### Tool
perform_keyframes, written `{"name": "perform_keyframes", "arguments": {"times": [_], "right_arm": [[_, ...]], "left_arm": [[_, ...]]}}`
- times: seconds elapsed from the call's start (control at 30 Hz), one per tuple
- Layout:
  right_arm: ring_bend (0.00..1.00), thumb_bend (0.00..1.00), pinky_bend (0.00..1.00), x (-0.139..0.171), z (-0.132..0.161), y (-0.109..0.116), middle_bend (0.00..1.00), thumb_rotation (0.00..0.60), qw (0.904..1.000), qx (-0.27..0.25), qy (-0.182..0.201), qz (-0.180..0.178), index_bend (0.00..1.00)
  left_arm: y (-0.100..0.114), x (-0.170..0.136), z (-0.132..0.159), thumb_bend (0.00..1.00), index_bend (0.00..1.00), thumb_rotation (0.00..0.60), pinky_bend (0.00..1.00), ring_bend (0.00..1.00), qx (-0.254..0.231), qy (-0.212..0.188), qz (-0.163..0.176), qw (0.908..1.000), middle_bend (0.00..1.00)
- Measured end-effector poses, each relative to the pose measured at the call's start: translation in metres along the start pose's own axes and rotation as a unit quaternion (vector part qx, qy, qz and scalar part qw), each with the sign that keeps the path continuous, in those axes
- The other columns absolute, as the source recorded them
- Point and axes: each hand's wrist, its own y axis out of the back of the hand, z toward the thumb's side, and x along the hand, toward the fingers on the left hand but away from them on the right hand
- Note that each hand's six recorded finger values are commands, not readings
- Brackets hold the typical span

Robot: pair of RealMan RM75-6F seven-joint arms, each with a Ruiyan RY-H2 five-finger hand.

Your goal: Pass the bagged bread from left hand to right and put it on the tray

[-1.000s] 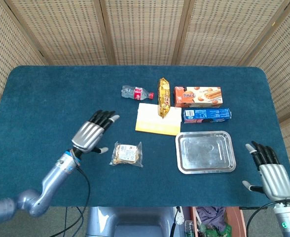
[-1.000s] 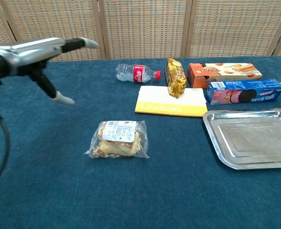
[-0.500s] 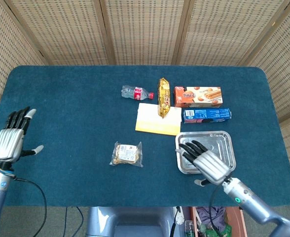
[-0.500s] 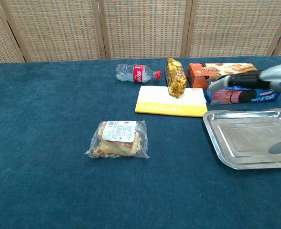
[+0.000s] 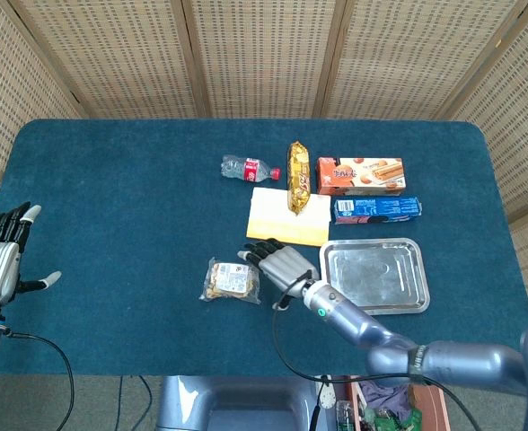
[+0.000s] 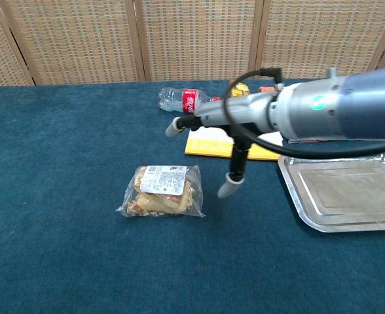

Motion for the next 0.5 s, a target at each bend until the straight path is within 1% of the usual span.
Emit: {"name": "perform_keyframes", "arguments": {"times": [0.13, 0.23, 0.4, 0.43, 0.5], "right_arm": [[0.00, 0.00, 0.00, -0.029, 0.031, -0.002, 0.00, 0.600, 0.9998, -0.005, -0.005, 0.018, 0.00], [0.00, 0.00, 0.00, -0.049, 0.054, -0.007, 0.00, 0.600, 0.9995, 0.008, -0.007, 0.028, 0.00], [0.00, 0.00, 0.00, -0.071, 0.063, -0.019, 0.00, 0.600, 0.9986, 0.029, -0.027, 0.035, 0.00], [0.00, 0.00, 0.02, -0.074, 0.063, -0.020, 0.00, 0.600, 0.9984, 0.031, -0.030, 0.036, 0.00], [0.04, 0.00, 0.10, -0.079, 0.062, -0.023, 0.06, 0.600, 0.9980, 0.038, -0.037, 0.034, 0.00]], "left_arm": [[0.001, 0.003, -0.004, 0.00, 0.00, 0.600, 0.00, 0.00, -0.003, 0.006, -0.001, 1.0000, 0.00], [0.001, 0.004, -0.007, 0.00, 0.00, 0.600, 0.00, 0.00, -0.005, 0.010, -0.002, 0.9999, 0.00], [0.003, 0.005, -0.010, 0.00, 0.00, 0.600, 0.00, 0.00, -0.009, 0.015, -0.001, 0.9999, 0.00], [0.003, 0.005, -0.011, 0.00, 0.00, 0.600, 0.00, 0.00, -0.009, 0.015, -0.001, 0.9998, 0.00], [0.003, 0.005, -0.012, 0.00, 0.00, 0.600, 0.00, 0.00, -0.011, 0.016, 0.000, 0.9998, 0.00]]}}
